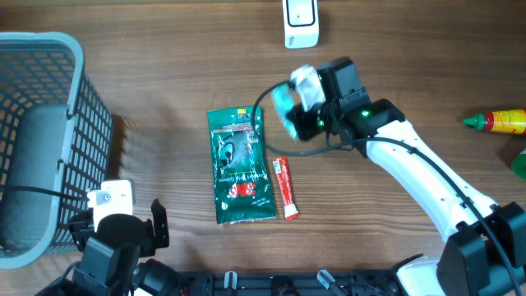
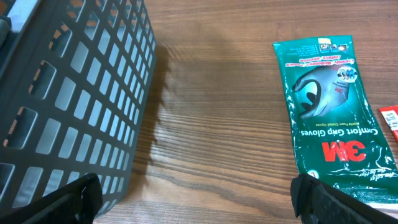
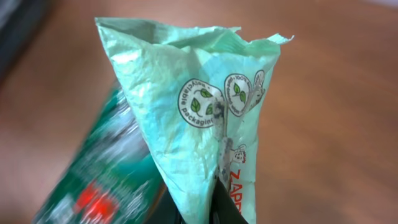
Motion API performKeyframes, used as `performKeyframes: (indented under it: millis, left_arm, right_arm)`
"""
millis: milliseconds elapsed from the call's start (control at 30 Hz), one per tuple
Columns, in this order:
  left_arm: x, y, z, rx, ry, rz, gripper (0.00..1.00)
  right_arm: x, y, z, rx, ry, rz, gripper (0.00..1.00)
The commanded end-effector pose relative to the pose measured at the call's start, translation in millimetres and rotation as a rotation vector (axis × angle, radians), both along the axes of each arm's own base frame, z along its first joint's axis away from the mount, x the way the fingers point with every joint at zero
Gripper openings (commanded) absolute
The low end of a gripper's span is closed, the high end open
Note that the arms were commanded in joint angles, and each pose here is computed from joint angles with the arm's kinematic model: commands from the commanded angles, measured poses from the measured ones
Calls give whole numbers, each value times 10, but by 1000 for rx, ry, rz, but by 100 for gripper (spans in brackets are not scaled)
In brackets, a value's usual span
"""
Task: Scan the item barcode
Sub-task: 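Lift the mint-green pack and hold it under the scanner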
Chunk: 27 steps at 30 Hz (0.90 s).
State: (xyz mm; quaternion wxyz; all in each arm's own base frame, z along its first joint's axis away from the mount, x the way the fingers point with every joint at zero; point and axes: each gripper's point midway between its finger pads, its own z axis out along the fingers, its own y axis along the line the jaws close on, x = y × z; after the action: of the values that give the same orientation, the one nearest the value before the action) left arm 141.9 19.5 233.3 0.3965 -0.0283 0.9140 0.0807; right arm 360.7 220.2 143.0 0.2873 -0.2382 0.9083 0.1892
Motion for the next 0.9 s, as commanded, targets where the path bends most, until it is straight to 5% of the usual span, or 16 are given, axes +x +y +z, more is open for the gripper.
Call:
performKeyframes:
  millis: [0,200,633,867]
  left_arm:
    - [-1,6,16,-3,-9,3,100]
    - [-1,6,16,-3,-9,3,100]
    - [-1,6,16,-3,-9,3,100]
    - [-1,6,16,-3,-9,3,100]
  right_arm:
    - [393,-470,96,-133,-122,-323,4]
    - [694,-456,-2,-165,-189,-282,4]
    - [2452,-556,-471,-330,-239,-241,4]
    - [2676,-520,-501,-319,-269,-272,4]
